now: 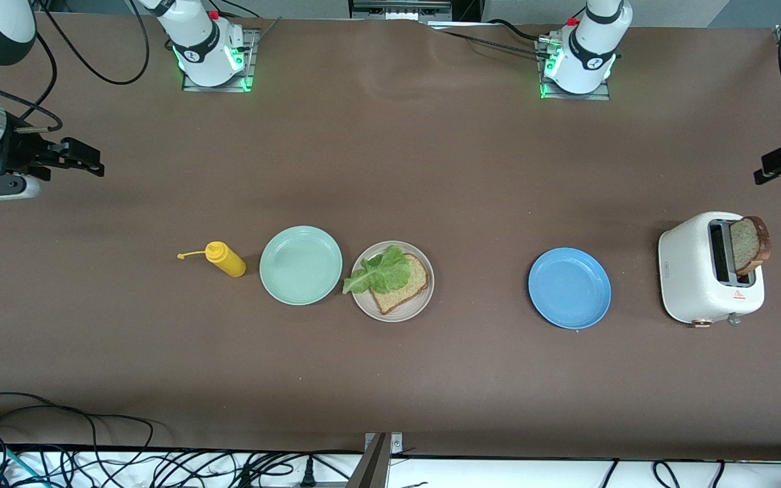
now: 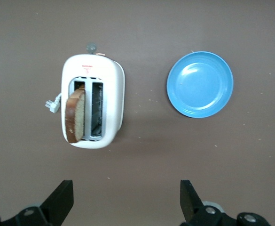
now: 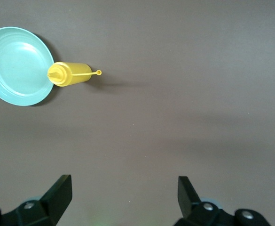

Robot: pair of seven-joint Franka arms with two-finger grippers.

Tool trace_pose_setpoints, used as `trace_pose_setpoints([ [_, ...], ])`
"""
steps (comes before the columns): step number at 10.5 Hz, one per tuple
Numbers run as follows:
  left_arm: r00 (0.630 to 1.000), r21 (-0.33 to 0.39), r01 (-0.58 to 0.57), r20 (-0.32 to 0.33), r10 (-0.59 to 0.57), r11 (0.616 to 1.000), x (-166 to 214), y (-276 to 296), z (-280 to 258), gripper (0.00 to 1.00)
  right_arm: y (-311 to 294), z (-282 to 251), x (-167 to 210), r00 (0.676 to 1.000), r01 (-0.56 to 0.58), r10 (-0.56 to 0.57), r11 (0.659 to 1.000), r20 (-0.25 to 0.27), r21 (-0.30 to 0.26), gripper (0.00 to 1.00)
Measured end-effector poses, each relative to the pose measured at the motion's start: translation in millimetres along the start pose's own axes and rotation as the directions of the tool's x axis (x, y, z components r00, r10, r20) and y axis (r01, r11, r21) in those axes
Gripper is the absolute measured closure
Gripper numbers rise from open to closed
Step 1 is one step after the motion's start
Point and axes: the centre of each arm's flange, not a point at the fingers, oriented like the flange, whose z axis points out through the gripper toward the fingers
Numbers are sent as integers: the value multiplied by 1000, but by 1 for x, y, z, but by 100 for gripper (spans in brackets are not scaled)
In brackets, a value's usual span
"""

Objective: Make sandwich on beige plate with both arms
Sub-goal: 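Move the left gripper over the toaster toward the bread slice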

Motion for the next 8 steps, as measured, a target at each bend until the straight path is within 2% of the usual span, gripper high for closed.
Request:
trace_pose_setpoints([
  [3,999,14,-21,-26,22,1000,16,-43,28,0,-5,-8,-3,996,-83,83,997,-17,-4,0],
  [6,997,36,-36,-62,38,999,39,-75,85,0,-14,-13,-7,996,-92,92,996,-22,-5,0],
  [8,997,42,-41,-64,44,998,46,-89,121,0,-17,-13,-8,996,-86,86,996,-23,-5,0],
])
